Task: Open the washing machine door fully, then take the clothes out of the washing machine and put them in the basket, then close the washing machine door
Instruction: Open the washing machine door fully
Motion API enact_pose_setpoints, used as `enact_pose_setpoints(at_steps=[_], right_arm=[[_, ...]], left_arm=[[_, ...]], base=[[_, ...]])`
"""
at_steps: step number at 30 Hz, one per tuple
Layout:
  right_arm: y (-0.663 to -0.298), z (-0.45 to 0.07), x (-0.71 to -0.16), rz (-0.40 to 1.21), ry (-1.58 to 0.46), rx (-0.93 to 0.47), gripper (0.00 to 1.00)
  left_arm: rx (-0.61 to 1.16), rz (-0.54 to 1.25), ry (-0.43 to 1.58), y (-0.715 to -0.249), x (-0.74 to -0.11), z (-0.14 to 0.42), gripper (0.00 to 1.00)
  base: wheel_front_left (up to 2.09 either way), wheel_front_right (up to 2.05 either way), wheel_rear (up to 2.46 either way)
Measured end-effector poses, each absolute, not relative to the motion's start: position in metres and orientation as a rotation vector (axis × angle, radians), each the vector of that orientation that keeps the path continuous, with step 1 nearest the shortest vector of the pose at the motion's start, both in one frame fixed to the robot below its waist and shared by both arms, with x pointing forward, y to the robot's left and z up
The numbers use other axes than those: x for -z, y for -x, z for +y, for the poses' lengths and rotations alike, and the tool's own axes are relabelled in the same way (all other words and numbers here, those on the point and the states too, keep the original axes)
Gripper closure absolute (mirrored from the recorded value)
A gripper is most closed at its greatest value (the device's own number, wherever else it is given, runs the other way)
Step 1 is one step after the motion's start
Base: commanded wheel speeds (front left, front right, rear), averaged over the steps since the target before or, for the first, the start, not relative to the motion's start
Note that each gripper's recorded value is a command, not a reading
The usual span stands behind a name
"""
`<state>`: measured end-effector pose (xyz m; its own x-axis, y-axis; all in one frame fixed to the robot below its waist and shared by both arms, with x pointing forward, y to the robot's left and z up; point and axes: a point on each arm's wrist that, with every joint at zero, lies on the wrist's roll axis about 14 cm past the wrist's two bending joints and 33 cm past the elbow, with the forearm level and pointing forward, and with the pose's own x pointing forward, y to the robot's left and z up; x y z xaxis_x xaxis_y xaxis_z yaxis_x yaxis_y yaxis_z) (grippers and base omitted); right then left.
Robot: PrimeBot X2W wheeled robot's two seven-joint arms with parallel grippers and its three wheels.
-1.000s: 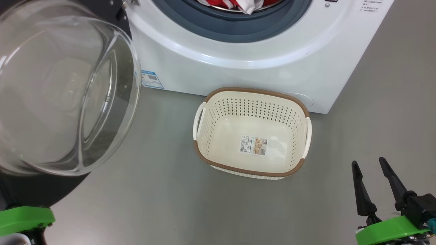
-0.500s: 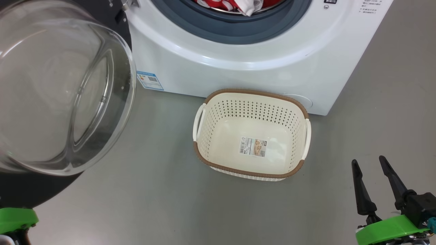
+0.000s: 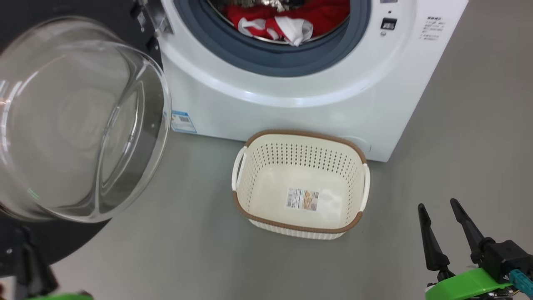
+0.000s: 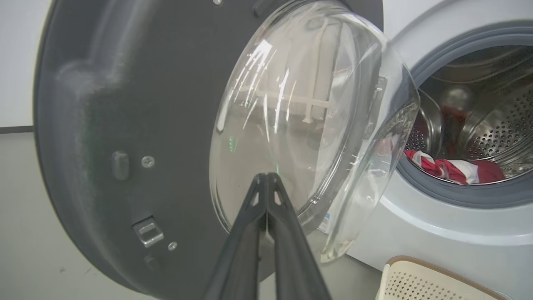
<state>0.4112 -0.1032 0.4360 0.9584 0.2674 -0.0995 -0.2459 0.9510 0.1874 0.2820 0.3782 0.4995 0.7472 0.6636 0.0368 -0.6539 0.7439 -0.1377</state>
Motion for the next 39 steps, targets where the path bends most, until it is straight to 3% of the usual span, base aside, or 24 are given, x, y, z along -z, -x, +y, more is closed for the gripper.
enact_pose_setpoints(at_steps=[6, 7, 9, 10, 11, 12, 29, 39], right_arm=[[-0.401, -0.108, -0.445, 0.106, -0.174, -0.249, 0.0], [-0.398, -0.11, -0.445, 0.109, -0.173, -0.245, 0.0], [-0.393, -0.112, -0.445, 0.112, -0.172, -0.239, 0.0], [-0.391, -0.114, -0.447, 0.105, -0.174, -0.231, 0.0], [-0.391, -0.114, -0.447, 0.105, -0.174, -0.231, 0.0], [-0.39, -0.115, -0.449, 0.1, -0.174, -0.228, 0.0], [-0.365, -0.145, -0.461, 0.066, -0.207, -0.135, 0.0], [-0.345, -0.167, -0.463, 0.055, -0.212, -0.067, 0.0]], left_arm=[[-0.617, -0.066, 0.165, -0.274, -0.495, 0.33, 0.98], [-0.604, -0.067, 0.175, -0.273, -0.496, 0.323, 0.79], [-0.573, -0.067, 0.191, -0.272, -0.499, 0.31, 0.56], [-0.538, -0.068, 0.204, -0.274, -0.503, 0.297, 0.11], [-0.538, -0.068, 0.204, -0.274, -0.503, 0.297, 0.11], [-0.519, -0.069, 0.21, -0.275, -0.504, 0.291, 0.0], [-0.131, 0.038, 0.266, -0.315, -0.498, 0.184, 0.0], [-0.028, 0.045, 0.249, -0.334, -0.497, 0.16, 0.0]], base=[[0.0, 0.0, 0.0], [0.0, 0.0, 0.0], [0.0, 0.0, 0.0], [0.0, 0.0, 0.0], [0.0, 0.0, 0.0], [0.0, 0.0, 0.0], [0.0, 0.0, 0.0], [0.0, 0.0, 0.0]])
